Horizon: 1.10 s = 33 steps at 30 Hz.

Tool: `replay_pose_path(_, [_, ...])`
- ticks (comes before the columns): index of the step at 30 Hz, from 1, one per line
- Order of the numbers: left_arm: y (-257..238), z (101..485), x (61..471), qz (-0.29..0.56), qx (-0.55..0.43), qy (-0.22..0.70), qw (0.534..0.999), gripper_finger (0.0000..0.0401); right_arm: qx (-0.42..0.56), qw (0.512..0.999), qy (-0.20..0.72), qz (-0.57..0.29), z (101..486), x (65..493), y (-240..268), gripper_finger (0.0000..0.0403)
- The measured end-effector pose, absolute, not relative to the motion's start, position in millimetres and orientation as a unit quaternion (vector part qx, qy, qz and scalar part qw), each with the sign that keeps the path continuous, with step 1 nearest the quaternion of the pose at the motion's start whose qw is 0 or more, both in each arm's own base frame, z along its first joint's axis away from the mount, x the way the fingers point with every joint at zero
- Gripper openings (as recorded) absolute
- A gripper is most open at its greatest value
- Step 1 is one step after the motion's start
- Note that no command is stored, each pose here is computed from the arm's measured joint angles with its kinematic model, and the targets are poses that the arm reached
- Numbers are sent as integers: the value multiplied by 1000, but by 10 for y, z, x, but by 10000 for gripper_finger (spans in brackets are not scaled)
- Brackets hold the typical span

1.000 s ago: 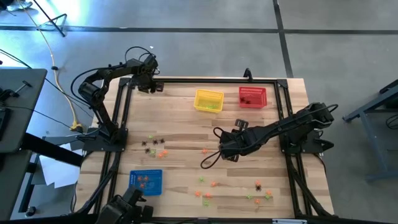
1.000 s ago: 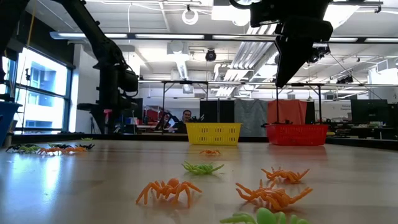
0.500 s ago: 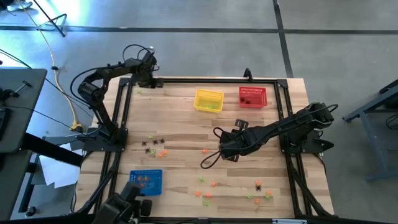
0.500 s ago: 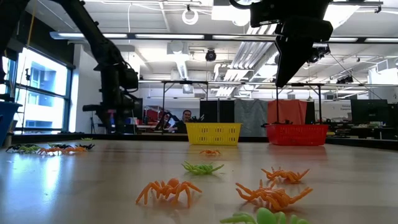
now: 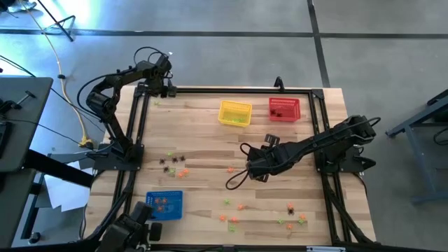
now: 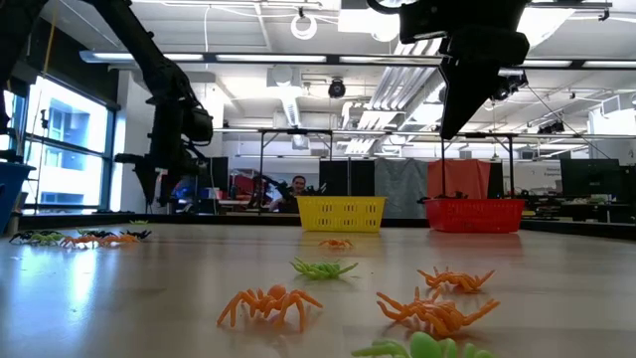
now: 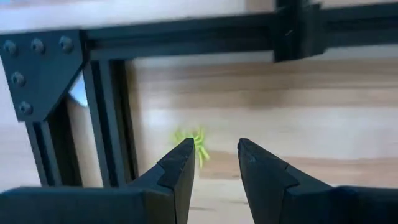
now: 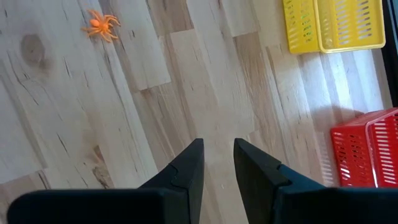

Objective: Sort Halloween decoration
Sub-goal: Put the green spider toy into the yellow bin

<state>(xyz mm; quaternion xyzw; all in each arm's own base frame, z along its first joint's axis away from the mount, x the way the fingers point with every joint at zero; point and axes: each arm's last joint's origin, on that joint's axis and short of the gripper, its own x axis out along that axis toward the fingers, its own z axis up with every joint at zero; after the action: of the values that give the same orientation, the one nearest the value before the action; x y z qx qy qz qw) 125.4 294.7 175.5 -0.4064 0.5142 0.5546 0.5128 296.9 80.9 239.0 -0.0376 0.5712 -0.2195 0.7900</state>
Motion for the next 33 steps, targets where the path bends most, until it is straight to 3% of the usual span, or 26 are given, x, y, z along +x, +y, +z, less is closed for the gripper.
replay_pose_path(6, [2926,1724,1239,535,-413,553,487,110,-40,790,571,-219,2390,2970,808,83])
replay_pose_path(16, [3087,1298,1453,491,-382,701,348,90,-39,790,571,-220,2390,2968,808,83])
replay_pose_path(21, [3129,1117,1541,474,-340,754,302,88,-39,789,572,-220,2389,2967,807,83])
replay_pose_path(26, [3104,1085,1585,444,-321,779,305,88,-48,789,575,-213,2388,2966,808,83])
replay_pose_path(33, [3128,1108,1633,434,-303,776,343,88,-45,789,574,-215,2389,2976,785,83])
